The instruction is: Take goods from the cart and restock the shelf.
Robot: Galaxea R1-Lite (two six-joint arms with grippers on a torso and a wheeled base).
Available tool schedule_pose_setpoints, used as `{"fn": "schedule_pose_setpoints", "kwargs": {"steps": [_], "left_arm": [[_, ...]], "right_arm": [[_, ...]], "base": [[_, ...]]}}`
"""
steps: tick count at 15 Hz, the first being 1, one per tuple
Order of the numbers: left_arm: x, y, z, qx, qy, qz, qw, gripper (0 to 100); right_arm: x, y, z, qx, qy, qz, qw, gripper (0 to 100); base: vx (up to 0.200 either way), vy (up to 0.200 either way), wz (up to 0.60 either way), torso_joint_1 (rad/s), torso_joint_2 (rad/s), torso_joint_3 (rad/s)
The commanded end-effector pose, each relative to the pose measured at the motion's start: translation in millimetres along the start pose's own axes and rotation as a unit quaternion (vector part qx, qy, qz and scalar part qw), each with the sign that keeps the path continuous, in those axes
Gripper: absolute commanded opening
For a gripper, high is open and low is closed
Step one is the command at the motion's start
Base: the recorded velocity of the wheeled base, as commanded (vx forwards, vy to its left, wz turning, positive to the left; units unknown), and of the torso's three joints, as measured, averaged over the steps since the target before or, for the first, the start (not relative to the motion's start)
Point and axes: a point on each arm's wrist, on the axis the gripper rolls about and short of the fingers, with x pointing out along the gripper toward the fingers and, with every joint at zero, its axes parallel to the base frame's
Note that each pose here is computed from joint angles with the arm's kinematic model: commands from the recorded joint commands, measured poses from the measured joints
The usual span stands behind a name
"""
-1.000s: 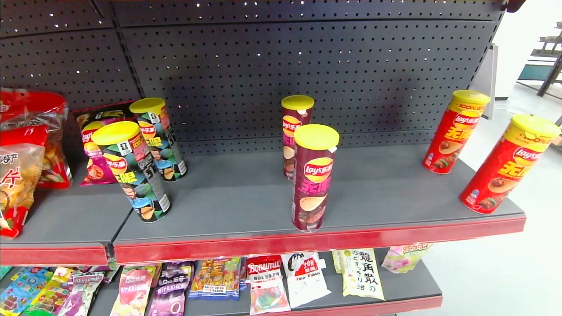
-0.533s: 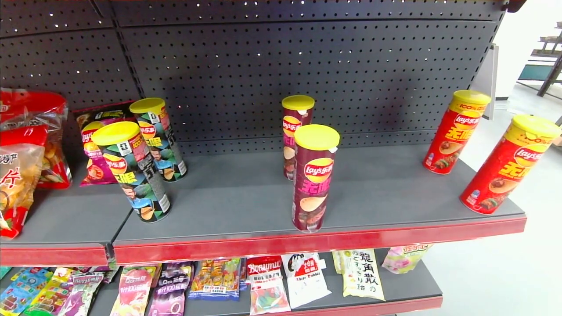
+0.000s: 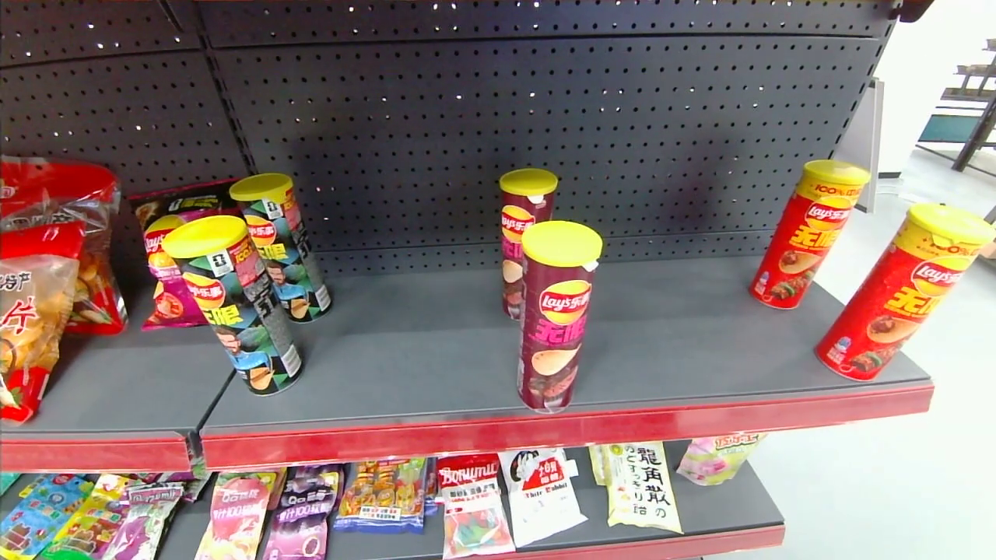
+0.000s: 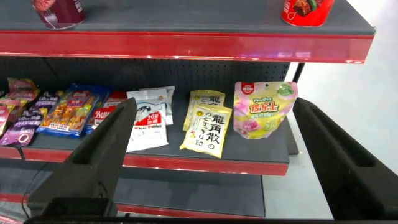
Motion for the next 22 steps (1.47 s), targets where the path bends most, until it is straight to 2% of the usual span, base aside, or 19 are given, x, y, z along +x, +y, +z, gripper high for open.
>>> {"fn": "schedule_pose_setpoints", "kwargs": {"steps": [1,4,5,6,7,8,9,11,13,18,22], "left_arm": [[-1.3,0.0,-0.9,0.000,-0.010,0.002,1.0000,100],[-1.3,0.0,-0.9,0.000,-0.010,0.002,1.0000,100],[-1.3,0.0,-1.1,0.000,-0.009,0.002,1.0000,100],[-1.3,0.0,-1.1,0.000,-0.009,0.002,1.0000,100],[-1.3,0.0,-0.9,0.001,-0.010,0.002,1.0000,100],[-1.3,0.0,-0.9,0.000,-0.010,0.002,1.0000,100],[-1.3,0.0,-1.1,0.000,-0.009,0.002,1.0000,100],[-1.3,0.0,-0.9,0.000,-0.010,0.002,1.0000,100],[-1.3,0.0,-0.9,0.000,-0.010,0.002,1.0000,100],[-1.3,0.0,-0.9,0.000,-0.010,0.002,1.0000,100],[-1.3,0.0,-0.9,0.000,-0.010,0.002,1.0000,100]], "right_arm": [[0.0,0.0,0.3,-0.003,0.000,0.001,1.000,100],[-0.1,-0.5,0.8,-0.010,-0.003,0.019,1.000,100],[-4.4,0.2,40.9,-0.004,-0.041,0.044,0.998,100],[0.5,0.3,76.2,0.017,-0.040,0.049,0.998,100],[14.1,0.5,136.1,0.055,-0.049,0.050,0.996,100],[33.1,1.2,158.5,0.037,-0.029,0.060,0.997,100],[51.8,2.3,157.3,0.001,0.009,0.078,0.997,100],[94.9,6.4,140.5,-0.006,0.110,0.132,0.985,100],[123.1,16.6,133.5,-0.005,0.164,0.174,0.971,100],[186.5,34.1,104.2,0.000,0.254,0.196,0.947,100],[225.3,47.7,92.4,0.003,0.254,0.192,0.948,100]], "base": [[0.000,0.000,0.00,0.000,0.00,0.000],[0.000,0.000,0.00,0.000,0.00,0.000],[0.000,0.000,0.00,0.000,0.00,0.000],[0.000,0.000,0.00,0.000,0.00,0.000],[0.000,0.000,0.00,0.000,0.00,0.000],[0.000,0.000,0.00,0.000,0.00,0.000],[0.000,0.000,0.00,0.000,0.00,0.000],[0.000,0.000,0.00,0.000,0.00,0.000],[0.000,0.000,0.00,0.000,0.00,0.000],[0.000,0.000,0.00,0.000,0.00,0.000],[0.000,0.000,0.00,0.000,0.00,0.000]]}}
